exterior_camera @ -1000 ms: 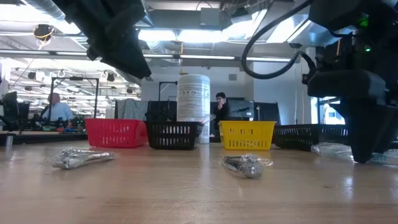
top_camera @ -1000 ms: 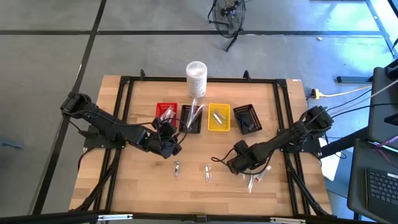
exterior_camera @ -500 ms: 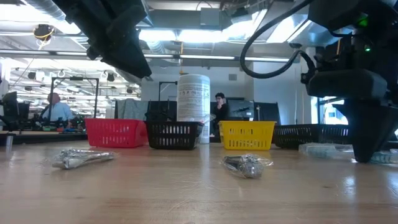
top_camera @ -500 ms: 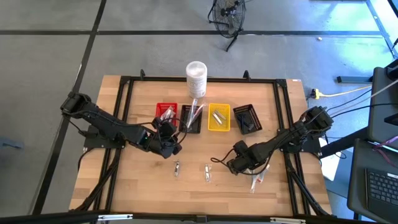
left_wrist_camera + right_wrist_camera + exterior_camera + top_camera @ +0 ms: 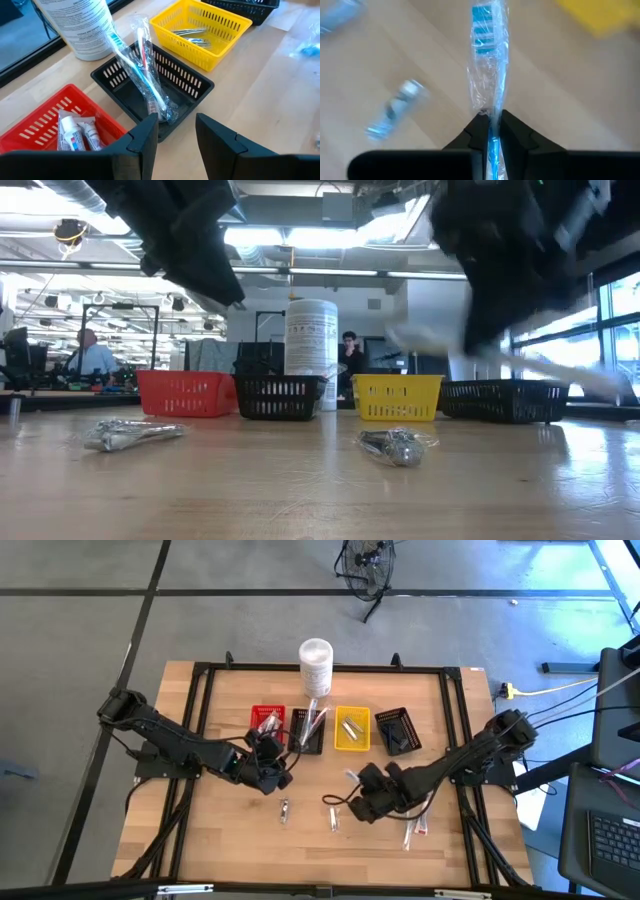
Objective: Pick & Place Travel size toiletries
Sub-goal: Put the blue toothbrush into the left black basket
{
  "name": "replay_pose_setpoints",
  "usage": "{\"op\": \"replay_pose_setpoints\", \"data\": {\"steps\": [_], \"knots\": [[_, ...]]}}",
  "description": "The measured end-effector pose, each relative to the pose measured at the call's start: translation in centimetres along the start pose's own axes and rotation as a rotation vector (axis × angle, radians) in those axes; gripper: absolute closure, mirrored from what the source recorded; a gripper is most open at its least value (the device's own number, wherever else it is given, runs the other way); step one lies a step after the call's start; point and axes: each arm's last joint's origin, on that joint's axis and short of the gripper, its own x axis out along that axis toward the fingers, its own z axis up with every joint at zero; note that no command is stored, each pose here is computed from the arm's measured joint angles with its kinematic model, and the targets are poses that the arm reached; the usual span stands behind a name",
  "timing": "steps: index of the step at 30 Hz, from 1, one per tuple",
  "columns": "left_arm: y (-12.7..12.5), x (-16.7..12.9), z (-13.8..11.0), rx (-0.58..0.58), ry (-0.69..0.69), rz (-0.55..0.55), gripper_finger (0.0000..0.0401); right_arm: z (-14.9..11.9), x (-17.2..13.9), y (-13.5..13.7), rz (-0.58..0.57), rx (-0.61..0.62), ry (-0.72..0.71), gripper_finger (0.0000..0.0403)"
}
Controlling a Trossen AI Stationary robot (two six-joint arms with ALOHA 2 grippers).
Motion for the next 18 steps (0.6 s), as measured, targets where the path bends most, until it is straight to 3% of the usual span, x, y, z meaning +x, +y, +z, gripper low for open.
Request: {"op": "replay_pose_setpoints", "data": {"steps": [8, 12, 18], "knots": [[-1.6, -1.2, 0.0, 0.109, -0.062, -0.108, 0.0274, 5.1, -6.4, 3.0, 0.133, -0.271, -0.252, 0.0362], [-2.7, -2.2, -0.1, 0.163, -0.107, -0.19, 0.0274, 6.8, -9.4, 2.4, 0.163, -0.429, -0.339, 0.0367], [-3.6, -3.1, -0.9, 0.187, -0.127, -0.283, 0.0274, 6.2, -7.5, -0.8, 0.131, -0.357, -0.364, 0.0367]]}}
